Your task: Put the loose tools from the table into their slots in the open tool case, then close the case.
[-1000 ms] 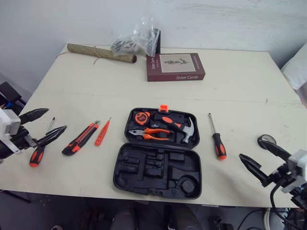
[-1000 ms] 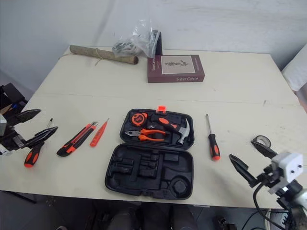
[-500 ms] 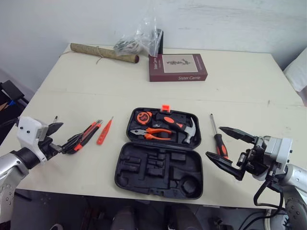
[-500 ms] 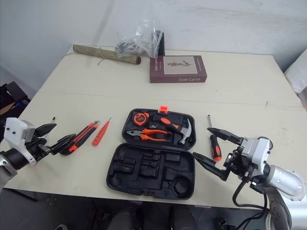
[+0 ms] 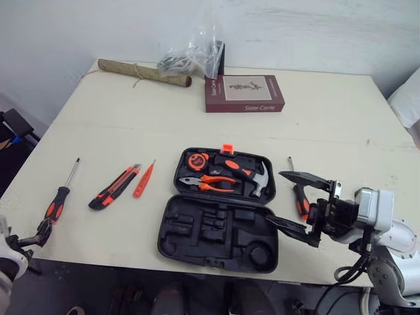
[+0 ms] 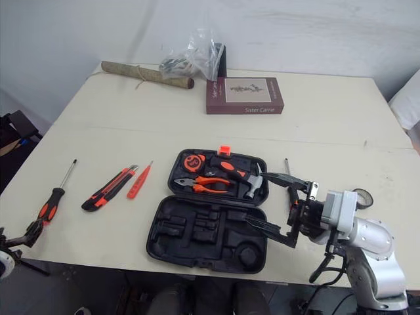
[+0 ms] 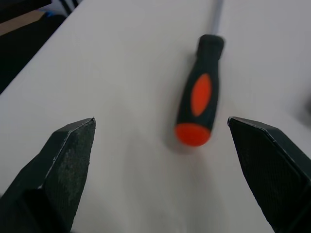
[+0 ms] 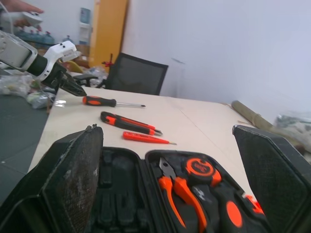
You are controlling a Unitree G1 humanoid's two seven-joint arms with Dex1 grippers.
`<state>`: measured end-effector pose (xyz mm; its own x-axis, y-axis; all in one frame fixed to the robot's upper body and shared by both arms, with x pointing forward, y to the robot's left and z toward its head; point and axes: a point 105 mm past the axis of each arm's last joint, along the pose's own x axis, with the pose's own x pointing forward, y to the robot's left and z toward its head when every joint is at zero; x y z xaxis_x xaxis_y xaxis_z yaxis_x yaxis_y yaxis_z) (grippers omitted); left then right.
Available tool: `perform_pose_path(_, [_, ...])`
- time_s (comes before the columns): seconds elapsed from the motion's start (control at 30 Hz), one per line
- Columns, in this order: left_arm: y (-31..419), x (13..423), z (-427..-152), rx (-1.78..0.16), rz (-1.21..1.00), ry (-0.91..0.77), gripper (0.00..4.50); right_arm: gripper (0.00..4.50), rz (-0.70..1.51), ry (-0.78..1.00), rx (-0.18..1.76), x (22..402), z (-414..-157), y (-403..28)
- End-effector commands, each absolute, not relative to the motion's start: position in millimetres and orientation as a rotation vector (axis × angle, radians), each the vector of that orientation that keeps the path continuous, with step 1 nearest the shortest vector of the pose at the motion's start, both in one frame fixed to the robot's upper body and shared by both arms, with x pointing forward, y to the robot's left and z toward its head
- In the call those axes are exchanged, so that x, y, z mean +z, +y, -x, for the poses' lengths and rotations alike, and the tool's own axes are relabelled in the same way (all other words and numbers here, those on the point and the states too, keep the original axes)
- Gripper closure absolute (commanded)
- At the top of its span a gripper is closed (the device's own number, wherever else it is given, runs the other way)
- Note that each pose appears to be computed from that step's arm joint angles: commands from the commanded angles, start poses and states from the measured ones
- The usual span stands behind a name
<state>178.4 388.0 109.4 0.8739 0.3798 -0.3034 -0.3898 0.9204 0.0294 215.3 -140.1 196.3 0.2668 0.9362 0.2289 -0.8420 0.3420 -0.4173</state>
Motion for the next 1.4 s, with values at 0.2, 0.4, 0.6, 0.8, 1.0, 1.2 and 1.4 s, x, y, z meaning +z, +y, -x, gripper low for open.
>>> perform_pose_path(0.2, [390.5, 120.9, -203.3, 0.309, 0.01, 0.365, 0.07, 0.04, 0.223, -0.457, 1.284, 199.5, -222.9, -131.2])
perform_pose_path(0.4, [401.6, 109.6, -216.1, 0.267, 0.014, 0.473, 0.07, 0.04, 0.229, -0.442, 1.335, 195.1, -223.1, -122.7])
perform_pose_path(0.6, [386.7, 96.9, -232.8, 0.092, 0.022, 0.559, 0.07, 0.04, 0.228, -0.442, 1.353, 193.7, -227.5, -120.2])
perform_pose_path(0.8, [389.7, 90.9, -233.5, 0.035, -0.004, 0.612, 1.81, 0.0, 0.231, -0.444, 1.366, 192.5, -230.9, -118.8])
perform_pose_path(1.0, [401.5, 98.5, -233.8, 0.048, -0.037, 0.541, 3.71, 0.0, 0.243, -0.429, 1.375, 188.5, -229.5, -120.0])
perform_pose_path(1.2, [396.4, 190.9, -246.7, -0.07, -0.159, 0.008, 3.71, 0.0, 0.256, -0.432, 1.352, 190.9, -228.4, -128.3])
perform_pose_path(1.4, [292.3, 212.4, -250.4, -0.647, -0.427, -0.006, 3.71, 0.0, 0.264, -0.416, 1.271, 196.7, -233.7, -143.3])
